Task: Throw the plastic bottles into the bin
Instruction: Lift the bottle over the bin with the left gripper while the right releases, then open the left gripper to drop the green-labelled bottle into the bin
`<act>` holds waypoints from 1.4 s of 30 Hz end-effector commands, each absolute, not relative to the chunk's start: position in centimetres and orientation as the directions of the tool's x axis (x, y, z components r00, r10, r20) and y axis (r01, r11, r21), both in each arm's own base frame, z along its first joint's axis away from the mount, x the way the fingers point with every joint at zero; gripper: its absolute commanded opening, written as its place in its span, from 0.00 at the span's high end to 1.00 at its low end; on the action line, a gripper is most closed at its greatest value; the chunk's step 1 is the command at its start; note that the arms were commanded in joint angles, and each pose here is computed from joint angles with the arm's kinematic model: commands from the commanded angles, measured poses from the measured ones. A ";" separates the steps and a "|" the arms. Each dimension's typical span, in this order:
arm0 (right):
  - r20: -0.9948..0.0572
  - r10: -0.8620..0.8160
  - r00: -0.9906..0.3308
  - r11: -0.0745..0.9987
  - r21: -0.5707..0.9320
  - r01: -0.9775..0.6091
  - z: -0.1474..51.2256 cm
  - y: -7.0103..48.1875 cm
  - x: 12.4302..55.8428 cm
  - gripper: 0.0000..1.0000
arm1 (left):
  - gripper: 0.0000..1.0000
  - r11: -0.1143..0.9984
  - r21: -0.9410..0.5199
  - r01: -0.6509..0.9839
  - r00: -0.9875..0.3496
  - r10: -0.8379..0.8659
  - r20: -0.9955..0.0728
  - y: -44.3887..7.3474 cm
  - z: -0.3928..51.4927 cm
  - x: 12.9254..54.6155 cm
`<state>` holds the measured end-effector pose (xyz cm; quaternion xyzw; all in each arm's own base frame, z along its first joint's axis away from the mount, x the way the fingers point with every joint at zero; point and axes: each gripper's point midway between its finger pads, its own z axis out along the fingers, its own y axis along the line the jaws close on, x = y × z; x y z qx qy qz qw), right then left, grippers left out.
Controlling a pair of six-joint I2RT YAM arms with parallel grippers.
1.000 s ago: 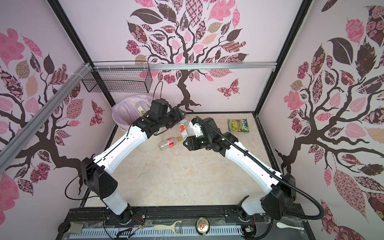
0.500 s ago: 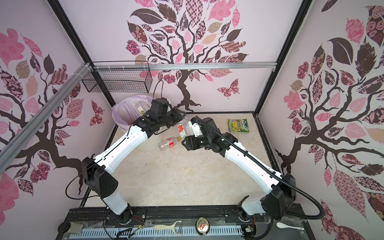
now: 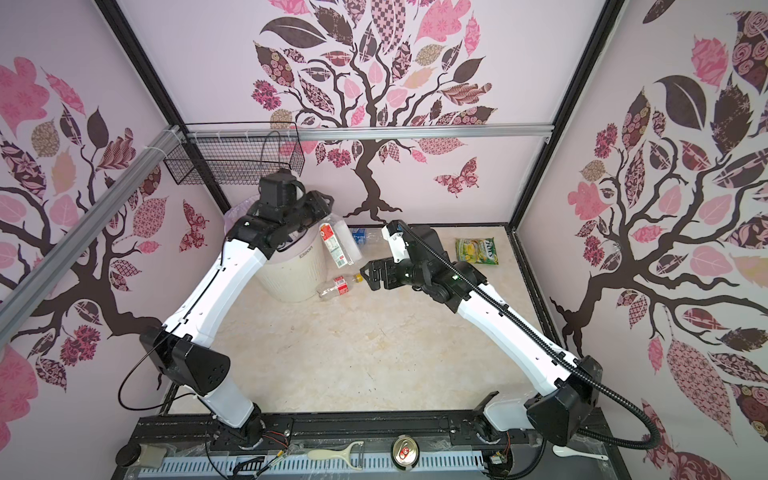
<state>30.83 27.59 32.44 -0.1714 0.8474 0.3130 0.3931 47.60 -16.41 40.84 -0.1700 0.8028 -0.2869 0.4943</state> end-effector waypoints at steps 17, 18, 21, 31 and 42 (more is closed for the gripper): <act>-0.766 -0.011 -0.642 0.751 0.418 -0.511 32.8 27.2 30.7 0.00 | 0.66 0.852 -0.499 -0.158 0.384 -0.412 -0.826 5.4 65.0 40.7; -0.765 -0.012 -0.644 0.751 0.418 -0.511 32.7 27.3 30.7 0.00 | 0.67 0.847 -0.502 -0.173 0.376 -0.414 -0.829 6.0 64.5 41.1; -0.763 -0.017 -0.646 0.749 0.418 -0.514 32.6 27.4 30.8 0.00 | 0.67 0.844 -0.491 -0.218 0.337 -0.407 -0.849 6.9 62.2 42.6; -0.758 -0.025 -0.651 0.746 0.420 -0.517 32.1 27.8 30.9 0.00 | 0.02 0.733 -0.576 -0.362 -0.090 -0.643 -0.761 6.0 45.7 49.9; -0.736 -0.024 -0.676 0.738 0.443 -0.509 30.7 28.4 31.2 0.00 | 0.02 0.714 -0.680 -0.168 -0.125 -0.700 -0.704 -0.6 50.5 44.6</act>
